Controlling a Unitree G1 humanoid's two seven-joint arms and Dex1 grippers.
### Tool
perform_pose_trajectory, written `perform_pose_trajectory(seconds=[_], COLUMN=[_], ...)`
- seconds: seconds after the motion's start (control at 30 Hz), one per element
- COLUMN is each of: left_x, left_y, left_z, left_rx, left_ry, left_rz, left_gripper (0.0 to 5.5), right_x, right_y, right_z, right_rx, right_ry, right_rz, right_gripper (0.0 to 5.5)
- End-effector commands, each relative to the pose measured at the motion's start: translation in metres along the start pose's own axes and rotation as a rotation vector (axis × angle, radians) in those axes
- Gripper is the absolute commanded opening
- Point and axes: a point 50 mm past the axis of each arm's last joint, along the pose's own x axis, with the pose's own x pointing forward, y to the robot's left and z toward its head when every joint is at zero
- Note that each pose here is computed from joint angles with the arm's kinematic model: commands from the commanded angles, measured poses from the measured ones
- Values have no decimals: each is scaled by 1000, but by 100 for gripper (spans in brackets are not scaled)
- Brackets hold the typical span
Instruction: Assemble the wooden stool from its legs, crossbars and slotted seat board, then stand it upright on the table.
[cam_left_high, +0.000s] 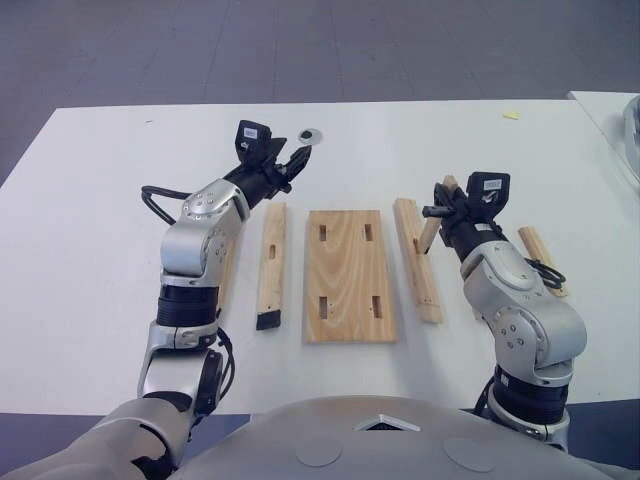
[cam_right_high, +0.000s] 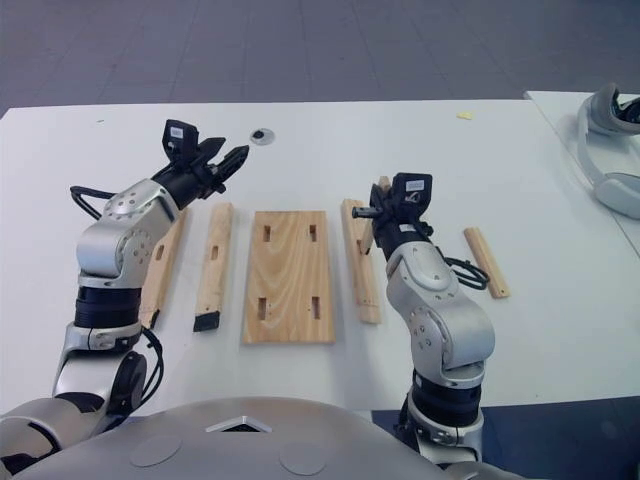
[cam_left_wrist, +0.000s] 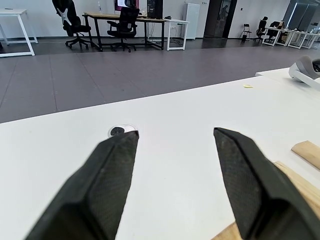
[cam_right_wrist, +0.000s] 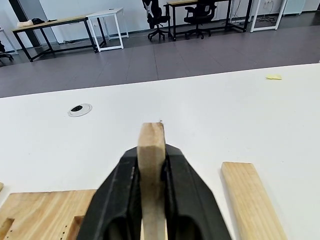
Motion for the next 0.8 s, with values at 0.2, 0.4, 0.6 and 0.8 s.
perform_pose_trajectory(seconds=[0.2, 0.4, 0.6, 0.8], left_x=[-3, -3, -4, -4], left_y=[-3, -2, -3, -4], left_z=[-9, -9, -11, -12], left_rx=[-8, 0, -1, -1], left_ry=[59, 67, 72, 73], left_rz=[-19, -27, -27, -29], left_gripper=[276, 276, 276, 276], right_x=[7, 9, 10, 10], right_y=[5, 2, 6, 7], right_z=[2, -9, -12, -11], right_rx=[-18, -9, 2, -5], right_ry=[-80, -66, -69, -81], right_rz=[14, -10, -8, -3], right_gripper=[42, 42, 42, 42])
